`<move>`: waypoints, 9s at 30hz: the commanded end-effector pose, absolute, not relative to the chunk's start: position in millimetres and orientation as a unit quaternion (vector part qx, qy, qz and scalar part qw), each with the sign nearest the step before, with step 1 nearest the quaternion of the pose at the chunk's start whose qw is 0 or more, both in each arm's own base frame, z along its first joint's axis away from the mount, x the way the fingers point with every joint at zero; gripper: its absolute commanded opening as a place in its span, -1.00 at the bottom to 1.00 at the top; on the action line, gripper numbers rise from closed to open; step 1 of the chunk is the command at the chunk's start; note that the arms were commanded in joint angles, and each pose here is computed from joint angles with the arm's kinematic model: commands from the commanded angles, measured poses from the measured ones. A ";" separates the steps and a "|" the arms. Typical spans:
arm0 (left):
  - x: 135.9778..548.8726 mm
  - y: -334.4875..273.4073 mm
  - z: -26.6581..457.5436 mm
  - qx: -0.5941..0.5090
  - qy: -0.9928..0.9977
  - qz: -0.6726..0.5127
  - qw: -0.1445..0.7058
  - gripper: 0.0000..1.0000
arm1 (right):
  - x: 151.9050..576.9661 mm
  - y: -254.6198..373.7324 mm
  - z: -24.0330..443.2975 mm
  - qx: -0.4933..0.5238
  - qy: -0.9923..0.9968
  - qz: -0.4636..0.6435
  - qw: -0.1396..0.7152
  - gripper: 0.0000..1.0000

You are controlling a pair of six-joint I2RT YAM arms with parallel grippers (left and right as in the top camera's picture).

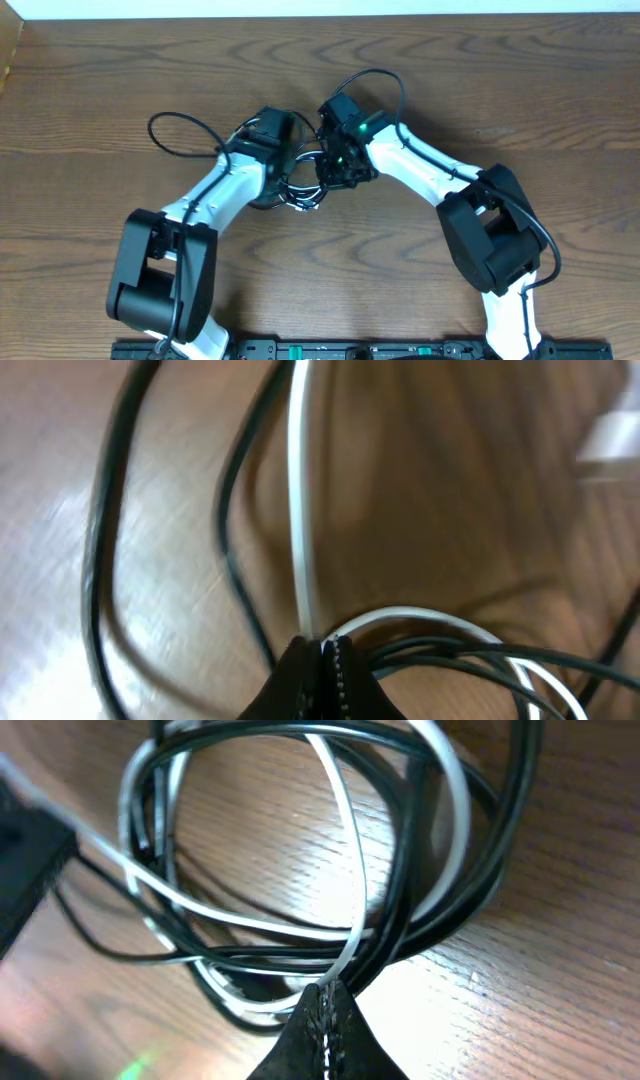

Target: Untangle cables

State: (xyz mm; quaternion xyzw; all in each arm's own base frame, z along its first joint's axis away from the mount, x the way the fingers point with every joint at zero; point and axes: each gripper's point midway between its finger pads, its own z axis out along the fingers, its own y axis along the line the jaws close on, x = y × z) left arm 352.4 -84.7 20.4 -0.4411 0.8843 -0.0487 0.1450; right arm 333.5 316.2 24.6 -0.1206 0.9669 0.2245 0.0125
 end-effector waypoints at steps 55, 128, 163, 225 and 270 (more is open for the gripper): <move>356.1 45.6 58.9 -0.360 0.902 -0.192 0.141 0.96 | 316.8 393.9 -9.4 -0.601 0.773 0.069 0.191 0.08; 368.4 -101.6 179.2 -0.143 0.772 -0.612 0.094 -0.07 | 342.2 376.3 212.6 -0.379 0.654 0.638 0.146 -0.98; 361.2 -120.3 156.8 0.032 0.820 -0.537 0.196 -0.85 | 401.6 340.7 150.6 -0.184 0.829 0.510 0.133 -0.95; 375.8 -71.5 95.5 -0.058 0.918 -0.342 0.194 -0.85 | 436.9 297.1 156.2 -0.144 0.830 0.513 0.164 -0.98; 320.0 -30.9 67.2 -0.316 0.929 -0.189 0.043 0.79 | 378.1 207.3 56.5 -0.119 0.962 0.243 0.027 0.22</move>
